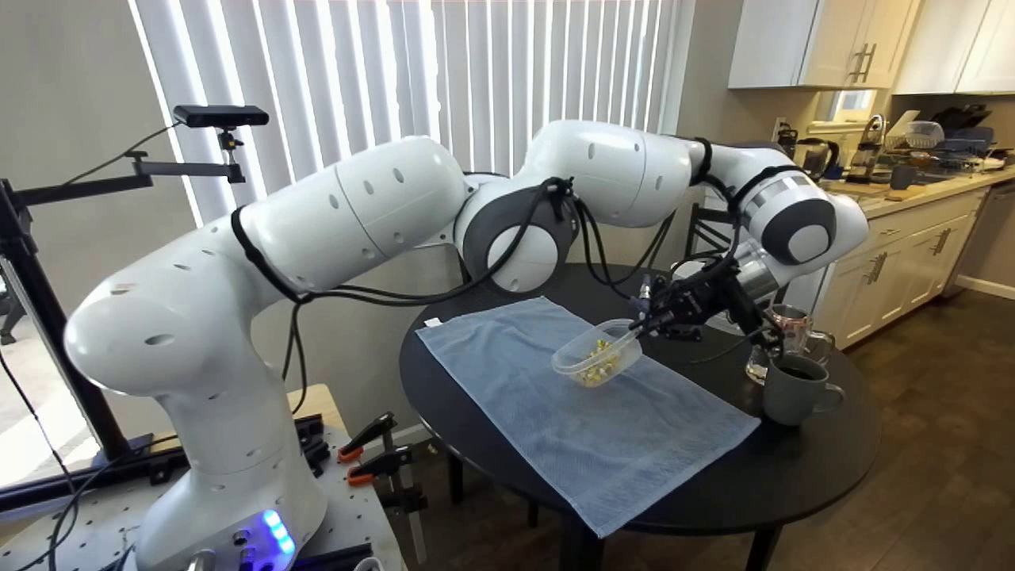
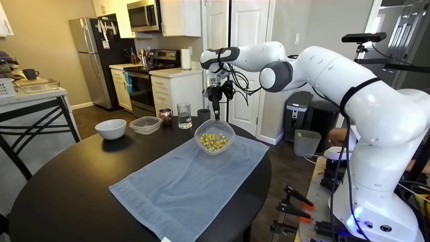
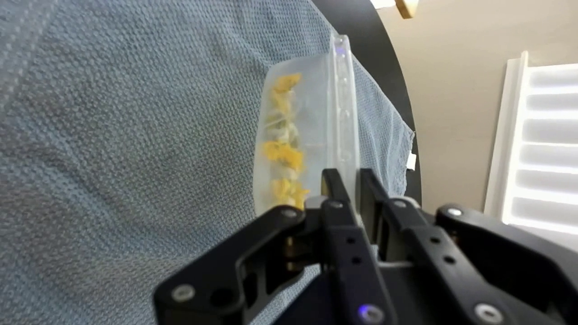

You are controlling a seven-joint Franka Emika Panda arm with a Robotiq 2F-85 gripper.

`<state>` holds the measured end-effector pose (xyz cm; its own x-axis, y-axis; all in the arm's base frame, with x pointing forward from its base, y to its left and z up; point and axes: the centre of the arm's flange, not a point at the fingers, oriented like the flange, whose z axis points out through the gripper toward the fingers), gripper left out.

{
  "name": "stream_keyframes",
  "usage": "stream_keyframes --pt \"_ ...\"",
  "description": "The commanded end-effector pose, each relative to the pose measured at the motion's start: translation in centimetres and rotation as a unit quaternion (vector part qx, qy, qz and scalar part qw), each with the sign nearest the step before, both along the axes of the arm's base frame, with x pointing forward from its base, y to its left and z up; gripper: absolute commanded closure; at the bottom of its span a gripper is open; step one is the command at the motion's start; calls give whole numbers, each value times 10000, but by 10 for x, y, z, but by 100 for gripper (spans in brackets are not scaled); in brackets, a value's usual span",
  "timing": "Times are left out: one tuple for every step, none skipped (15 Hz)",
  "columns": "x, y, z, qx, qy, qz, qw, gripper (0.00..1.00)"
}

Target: Pour the contents of the lunchbox onto the blue towel on the table

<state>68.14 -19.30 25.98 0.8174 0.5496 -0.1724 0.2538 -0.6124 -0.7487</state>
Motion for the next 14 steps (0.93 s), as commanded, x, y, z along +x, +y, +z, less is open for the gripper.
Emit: stream_keyframes --pt "-20 23 19 -591 -185 374 9974 95" --pt "-17 29 21 -863 -189 503 9948 95" --pt "-15 34 25 -1046 -191 580 9926 95" --pt "-12 42 28 -1279 -218 692 9891 95" --pt "-9 48 33 -1444 -225 778 9862 95" --pt "-6 56 38 -1628 -275 875 9824 95" --pt "-3 64 43 -1788 -305 971 9786 95" --pt "0 71 47 -1962 -343 1061 9742 95" --pt "2 78 52 -2109 -363 1141 9702 95" --pt "5 85 56 -2303 -381 1227 9646 95" --pt "6 91 61 -2485 -404 1301 9590 95" --pt "8 96 66 -2666 -439 1363 9531 95" --pt "9 100 69 -2837 -485 1411 9472 95" --pt "11 104 73 -2996 -548 1453 9413 95"
